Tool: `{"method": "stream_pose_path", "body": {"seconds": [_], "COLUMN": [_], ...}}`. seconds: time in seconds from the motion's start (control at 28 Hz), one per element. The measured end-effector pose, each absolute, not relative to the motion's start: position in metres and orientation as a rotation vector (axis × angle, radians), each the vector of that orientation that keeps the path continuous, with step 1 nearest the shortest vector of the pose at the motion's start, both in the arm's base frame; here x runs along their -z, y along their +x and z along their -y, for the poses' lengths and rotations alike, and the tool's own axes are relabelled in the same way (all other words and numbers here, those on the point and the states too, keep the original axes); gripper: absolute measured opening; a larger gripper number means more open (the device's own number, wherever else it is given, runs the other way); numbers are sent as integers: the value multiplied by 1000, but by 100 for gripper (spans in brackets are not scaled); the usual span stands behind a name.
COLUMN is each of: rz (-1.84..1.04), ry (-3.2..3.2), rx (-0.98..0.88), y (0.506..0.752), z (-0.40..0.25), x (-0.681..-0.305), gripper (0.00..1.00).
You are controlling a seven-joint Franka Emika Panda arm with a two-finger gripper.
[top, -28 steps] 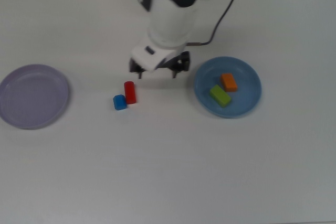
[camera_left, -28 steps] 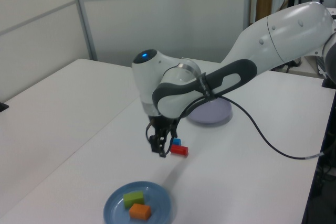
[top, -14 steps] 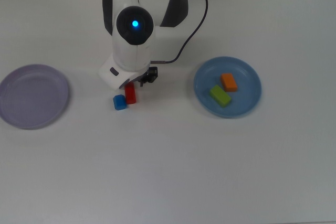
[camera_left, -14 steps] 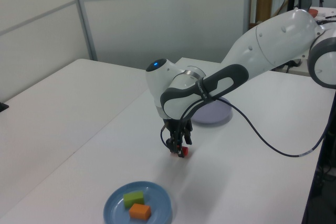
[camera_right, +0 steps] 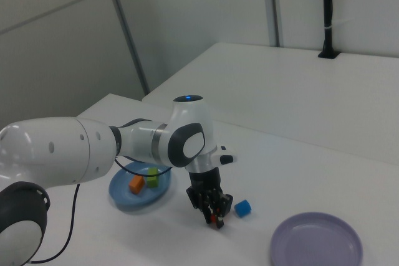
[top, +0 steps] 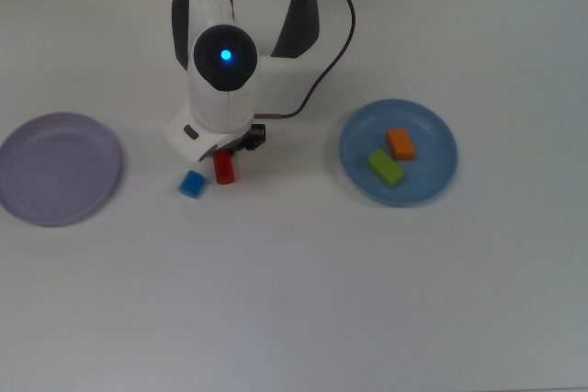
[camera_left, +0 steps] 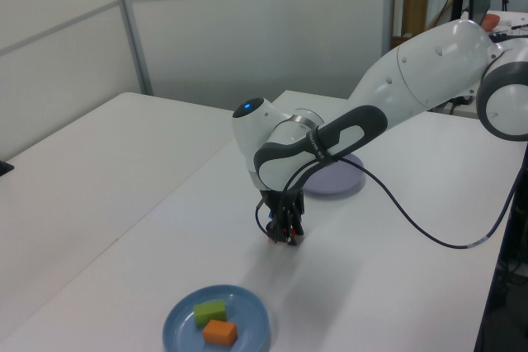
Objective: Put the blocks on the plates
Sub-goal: 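Carry the red block onto the lavender plate and release it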
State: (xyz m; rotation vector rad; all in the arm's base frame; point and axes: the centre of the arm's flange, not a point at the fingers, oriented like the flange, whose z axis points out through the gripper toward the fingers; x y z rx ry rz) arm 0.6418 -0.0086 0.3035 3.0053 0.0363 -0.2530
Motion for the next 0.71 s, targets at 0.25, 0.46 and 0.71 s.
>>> {"method": "stream_pose_path", "body": {"seconds": [0.25,0.46,0.71], "rz": [-44,-48,-11], "ry": [3004,3004,3006], "rx": [227,148,109], "y": [645,645,635], "z": [15,63,154], "x": [-313,-353,-376], "gripper": [35,35,35]}}
